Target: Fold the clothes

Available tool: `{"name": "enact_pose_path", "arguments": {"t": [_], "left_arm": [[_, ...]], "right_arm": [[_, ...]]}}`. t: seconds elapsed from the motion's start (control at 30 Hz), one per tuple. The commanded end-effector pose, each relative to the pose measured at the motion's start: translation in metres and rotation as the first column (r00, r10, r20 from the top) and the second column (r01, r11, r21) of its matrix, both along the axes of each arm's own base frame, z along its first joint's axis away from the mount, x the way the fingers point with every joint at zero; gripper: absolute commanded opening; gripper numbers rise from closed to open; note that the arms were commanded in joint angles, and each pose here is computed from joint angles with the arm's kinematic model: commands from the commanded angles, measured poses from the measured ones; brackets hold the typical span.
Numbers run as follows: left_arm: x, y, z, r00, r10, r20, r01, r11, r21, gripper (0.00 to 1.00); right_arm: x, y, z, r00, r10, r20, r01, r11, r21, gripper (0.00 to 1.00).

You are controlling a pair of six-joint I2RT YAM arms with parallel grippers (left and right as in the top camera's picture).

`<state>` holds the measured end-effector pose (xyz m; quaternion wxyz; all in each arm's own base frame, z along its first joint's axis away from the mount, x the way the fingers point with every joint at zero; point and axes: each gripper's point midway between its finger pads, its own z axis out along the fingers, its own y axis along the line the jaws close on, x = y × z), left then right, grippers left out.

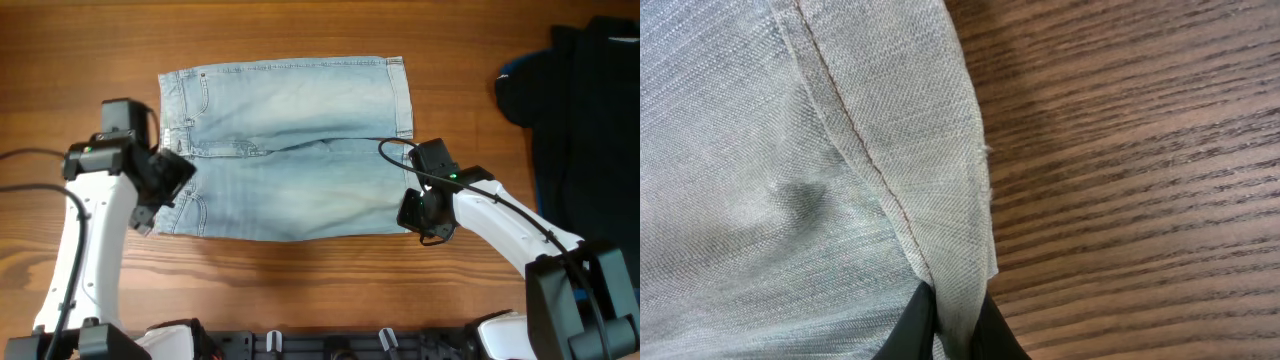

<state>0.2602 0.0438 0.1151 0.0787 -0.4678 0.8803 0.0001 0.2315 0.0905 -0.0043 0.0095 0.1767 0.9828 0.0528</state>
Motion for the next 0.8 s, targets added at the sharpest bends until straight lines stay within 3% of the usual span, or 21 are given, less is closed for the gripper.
{"name": "enact_pose_path", "arguments": {"t": [0.0, 0.1, 0.27, 0.37, 0.57, 0.77], "left_arm": [[-0.013, 0.023, -0.021, 0.985, 0.172, -0.018, -0.172, 0.984, -0.050, 0.94], [-0.027, 0.027, -0.048, 0.965, 0.260, -0.038, -0.262, 0.952, -0.156, 0.94], [-0.048, 0.046, -0.087, 0.929, 0.368, -0.039, -0.370, 0.916, -0.155, 0.89], [-0.044, 0.048, -0.103, 0.914, 0.406, 0.015, -0.397, 0.899, -0.186, 0.85], [-0.039, 0.047, -0.110, 0.919, 0.389, 0.059, -0.371, 0.906, -0.202, 0.72], [-0.022, 0.038, -0.108, 0.953, 0.279, 0.115, -0.257, 0.950, -0.177, 0.71]], "right_arm": [[-0.005, -0.010, -0.006, 1.000, 0.015, -0.010, -0.016, 0.999, -0.050, 0.04], [-0.003, -0.009, -0.006, 1.000, 0.015, -0.002, -0.015, 0.999, -0.047, 0.04], [-0.001, -0.008, -0.006, 1.000, 0.015, 0.004, -0.015, 0.999, -0.045, 0.05], [0.000, -0.008, -0.006, 1.000, 0.016, 0.011, -0.016, 0.999, -0.043, 0.05], [0.001, -0.008, -0.006, 1.000, 0.019, 0.013, -0.019, 0.999, -0.043, 0.08], [0.003, -0.007, -0.006, 0.999, 0.024, 0.022, -0.023, 0.999, -0.040, 0.09]]}}
